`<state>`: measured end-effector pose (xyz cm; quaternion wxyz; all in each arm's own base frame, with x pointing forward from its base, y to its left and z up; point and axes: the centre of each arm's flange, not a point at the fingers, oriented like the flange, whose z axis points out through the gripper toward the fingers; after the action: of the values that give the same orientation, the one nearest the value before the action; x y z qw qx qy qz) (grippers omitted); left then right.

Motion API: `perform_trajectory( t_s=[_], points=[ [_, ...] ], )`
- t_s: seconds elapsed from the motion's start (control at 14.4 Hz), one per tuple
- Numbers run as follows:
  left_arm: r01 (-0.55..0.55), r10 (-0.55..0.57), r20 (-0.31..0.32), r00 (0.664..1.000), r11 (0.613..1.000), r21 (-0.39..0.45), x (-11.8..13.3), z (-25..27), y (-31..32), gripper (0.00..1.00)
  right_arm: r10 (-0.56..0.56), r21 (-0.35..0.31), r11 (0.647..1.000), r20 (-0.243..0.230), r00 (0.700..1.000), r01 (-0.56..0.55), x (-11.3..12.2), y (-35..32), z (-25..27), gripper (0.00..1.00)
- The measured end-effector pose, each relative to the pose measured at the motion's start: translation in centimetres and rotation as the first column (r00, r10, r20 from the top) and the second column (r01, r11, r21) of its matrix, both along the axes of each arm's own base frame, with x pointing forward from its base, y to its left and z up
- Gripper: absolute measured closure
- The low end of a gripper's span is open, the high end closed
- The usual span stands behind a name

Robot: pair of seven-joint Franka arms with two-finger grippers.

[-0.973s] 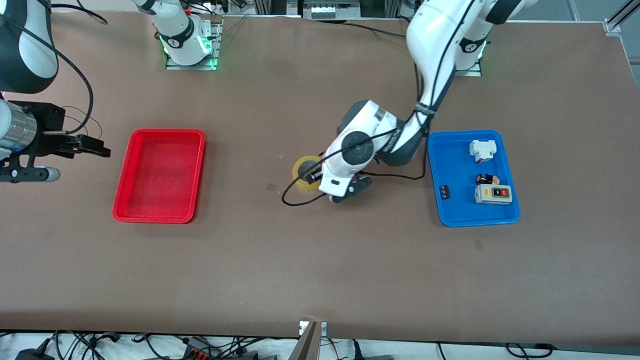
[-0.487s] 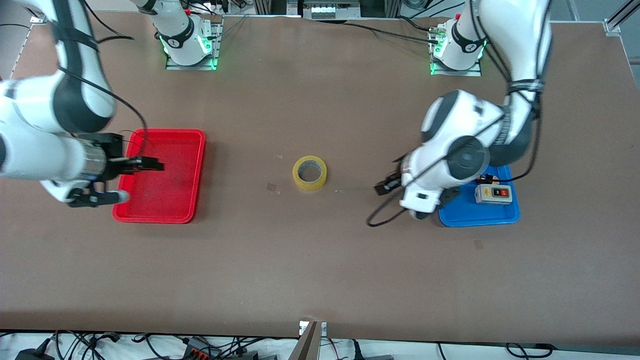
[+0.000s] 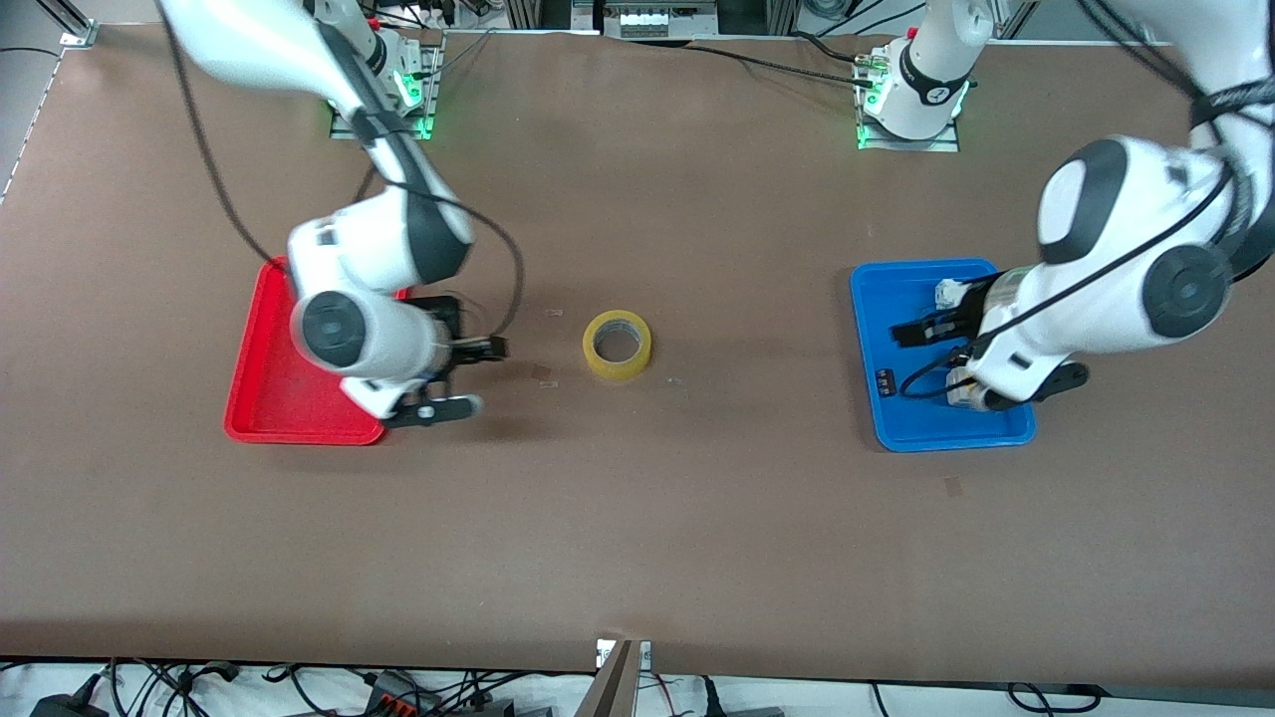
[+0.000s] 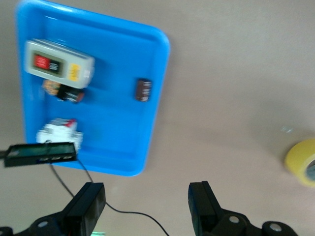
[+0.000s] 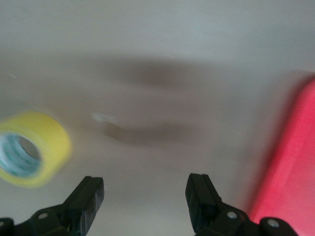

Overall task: Place and move tape with both arms
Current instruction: 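Raise the left gripper away while the right gripper reaches the tape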

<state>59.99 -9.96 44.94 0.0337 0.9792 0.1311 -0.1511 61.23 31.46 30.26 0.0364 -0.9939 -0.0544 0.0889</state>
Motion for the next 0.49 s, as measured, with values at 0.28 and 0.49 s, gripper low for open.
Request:
perform_trajectory(
  t_s=[0.28, 0.49],
  points=[
    [0.170, -0.169, 0.038, 0.985, 0.985, -0.018, -3.8, 5.9, 6.0, 0.00, -0.034, 0.031, 0.999, 0.099, 0.995, 0.031, -4.2, 11.2, -4.2, 0.00],
    [0.224, -0.225, 0.104, 0.969, 0.974, 0.016, -4.6, 10.2, 9.1, 0.00, -0.020, 0.017, 1.000, 0.084, 0.996, 0.018, -6.1, 13.5, -6.2, 0.01]
  ],
)
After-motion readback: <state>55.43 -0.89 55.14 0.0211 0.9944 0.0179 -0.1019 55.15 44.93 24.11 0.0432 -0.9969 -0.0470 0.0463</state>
